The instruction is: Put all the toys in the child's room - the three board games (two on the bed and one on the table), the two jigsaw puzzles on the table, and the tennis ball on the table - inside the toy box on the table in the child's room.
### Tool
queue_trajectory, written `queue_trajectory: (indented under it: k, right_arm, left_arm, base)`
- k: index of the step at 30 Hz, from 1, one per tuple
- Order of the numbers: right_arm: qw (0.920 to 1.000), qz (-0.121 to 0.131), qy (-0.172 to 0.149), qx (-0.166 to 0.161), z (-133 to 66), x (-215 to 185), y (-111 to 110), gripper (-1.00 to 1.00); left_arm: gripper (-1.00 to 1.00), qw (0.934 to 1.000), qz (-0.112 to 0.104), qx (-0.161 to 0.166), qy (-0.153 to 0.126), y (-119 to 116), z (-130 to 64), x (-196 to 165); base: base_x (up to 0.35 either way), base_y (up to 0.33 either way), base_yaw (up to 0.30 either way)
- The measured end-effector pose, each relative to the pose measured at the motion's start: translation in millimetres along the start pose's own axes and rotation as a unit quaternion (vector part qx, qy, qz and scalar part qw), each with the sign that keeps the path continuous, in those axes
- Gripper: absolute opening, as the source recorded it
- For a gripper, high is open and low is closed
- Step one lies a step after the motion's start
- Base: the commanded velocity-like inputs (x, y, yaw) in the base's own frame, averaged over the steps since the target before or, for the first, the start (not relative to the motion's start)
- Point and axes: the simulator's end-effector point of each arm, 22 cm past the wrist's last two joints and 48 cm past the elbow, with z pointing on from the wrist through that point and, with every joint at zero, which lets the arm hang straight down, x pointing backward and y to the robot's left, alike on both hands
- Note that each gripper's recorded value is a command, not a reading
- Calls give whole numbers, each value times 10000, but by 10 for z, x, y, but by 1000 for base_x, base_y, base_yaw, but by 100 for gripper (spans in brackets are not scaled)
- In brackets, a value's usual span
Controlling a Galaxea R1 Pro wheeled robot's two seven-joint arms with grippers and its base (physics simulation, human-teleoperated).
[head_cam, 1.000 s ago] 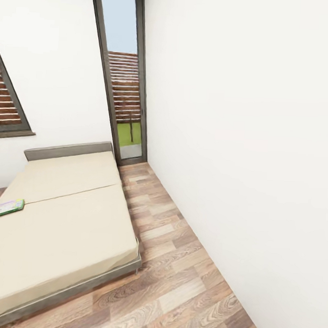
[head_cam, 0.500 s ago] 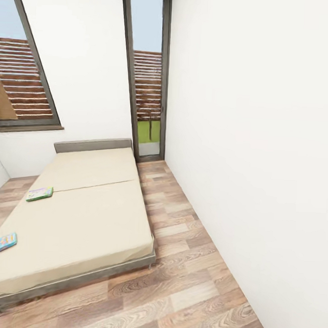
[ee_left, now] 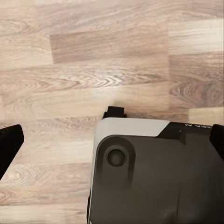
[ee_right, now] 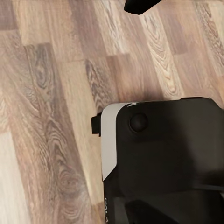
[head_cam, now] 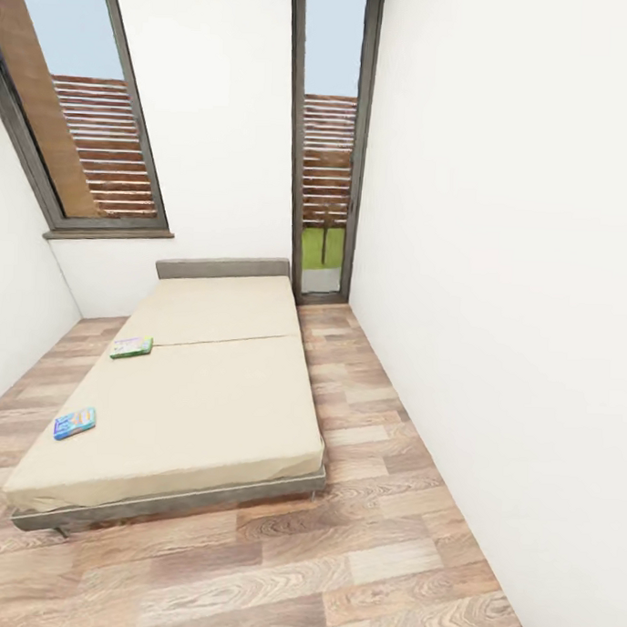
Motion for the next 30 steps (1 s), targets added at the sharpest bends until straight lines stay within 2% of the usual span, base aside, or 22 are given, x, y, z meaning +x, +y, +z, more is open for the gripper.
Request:
queue_trajectory:
  k: [18,23,26,30]
  right_arm:
    - [9999,-3,100,8,17,85,-6,100]
    - [10000,0,95,9,20,90,-10,100]
    - [10000,16,-44,18,24,22,-26,100]
    - [9996,140,-199,-120,-4,-168,159,100]
  left_arm:
    - [100,10000,7,-8,79,6,21,67]
    - [100,10000,11,-7,84,8,24,73]
    - [100,10000,21,-2,77,6,24,71]
    - [100,9999,-7,113,26,-169,9,62]
  base:
    - [-1,0,258]
    - [0,0,72]
    - [60,28,15]
    - [200,104,0]
